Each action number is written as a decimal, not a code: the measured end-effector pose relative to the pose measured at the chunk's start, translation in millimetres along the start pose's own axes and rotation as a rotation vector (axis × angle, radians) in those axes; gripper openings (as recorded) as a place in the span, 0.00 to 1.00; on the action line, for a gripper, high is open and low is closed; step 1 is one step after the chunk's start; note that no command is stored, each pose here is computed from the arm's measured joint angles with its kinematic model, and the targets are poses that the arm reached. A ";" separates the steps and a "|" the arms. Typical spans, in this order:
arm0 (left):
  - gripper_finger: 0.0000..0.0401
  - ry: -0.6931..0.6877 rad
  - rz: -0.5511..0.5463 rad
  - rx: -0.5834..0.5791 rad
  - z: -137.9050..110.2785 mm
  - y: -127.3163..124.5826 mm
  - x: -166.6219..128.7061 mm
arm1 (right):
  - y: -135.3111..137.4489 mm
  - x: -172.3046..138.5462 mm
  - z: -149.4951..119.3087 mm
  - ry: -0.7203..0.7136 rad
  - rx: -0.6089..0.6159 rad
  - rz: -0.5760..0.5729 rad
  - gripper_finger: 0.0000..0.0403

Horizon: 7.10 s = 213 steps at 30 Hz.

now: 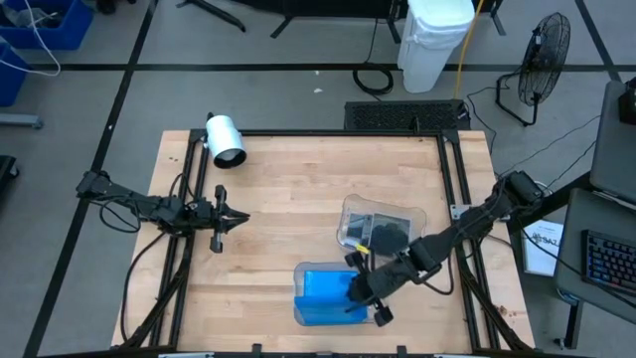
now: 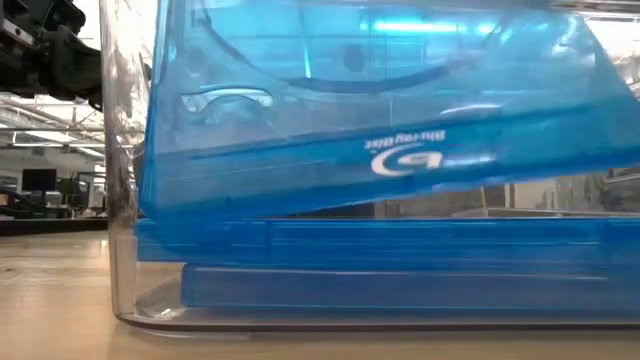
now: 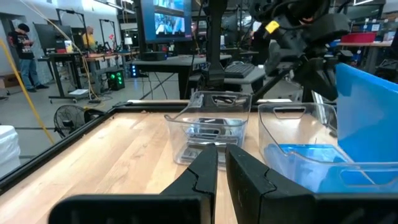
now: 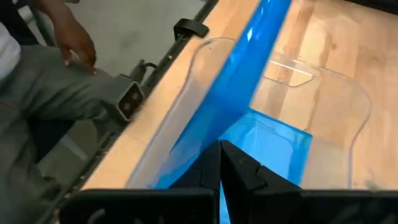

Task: Pick & place jewel cases by type
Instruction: Put the blue CD case into the left transparent bin, then adjust the transparent bins

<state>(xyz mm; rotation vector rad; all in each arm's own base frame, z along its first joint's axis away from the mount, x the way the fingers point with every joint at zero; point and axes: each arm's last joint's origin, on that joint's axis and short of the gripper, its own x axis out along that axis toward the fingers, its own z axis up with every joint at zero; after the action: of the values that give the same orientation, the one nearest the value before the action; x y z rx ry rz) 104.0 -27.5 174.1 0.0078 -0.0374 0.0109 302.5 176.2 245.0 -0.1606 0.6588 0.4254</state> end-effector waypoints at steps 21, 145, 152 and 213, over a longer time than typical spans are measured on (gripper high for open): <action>0.09 0.000 0.000 0.000 0.1 0.0 0.0 | -14.0 -19.7 8.0 -0.039 0.023 -0.076 0.00; 0.09 0.000 0.000 0.000 0.1 0.0 0.0 | 104.1 41.5 -8.0 -0.318 1.219 -0.506 0.03; 0.09 -0.001 0.000 0.000 0.1 0.0 0.0 | 105.5 38.4 -4.7 -0.234 1.197 -0.442 0.07; 0.09 0.000 0.000 0.000 0.0 0.0 0.0 | 109.4 -7.2 -64.4 0.552 1.382 -0.110 0.03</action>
<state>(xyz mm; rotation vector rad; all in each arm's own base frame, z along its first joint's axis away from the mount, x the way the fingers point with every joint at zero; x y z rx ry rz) 104.0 -27.5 174.2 0.0081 -0.0372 0.0111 214.3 254.6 197.8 1.0280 1.3447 -0.2609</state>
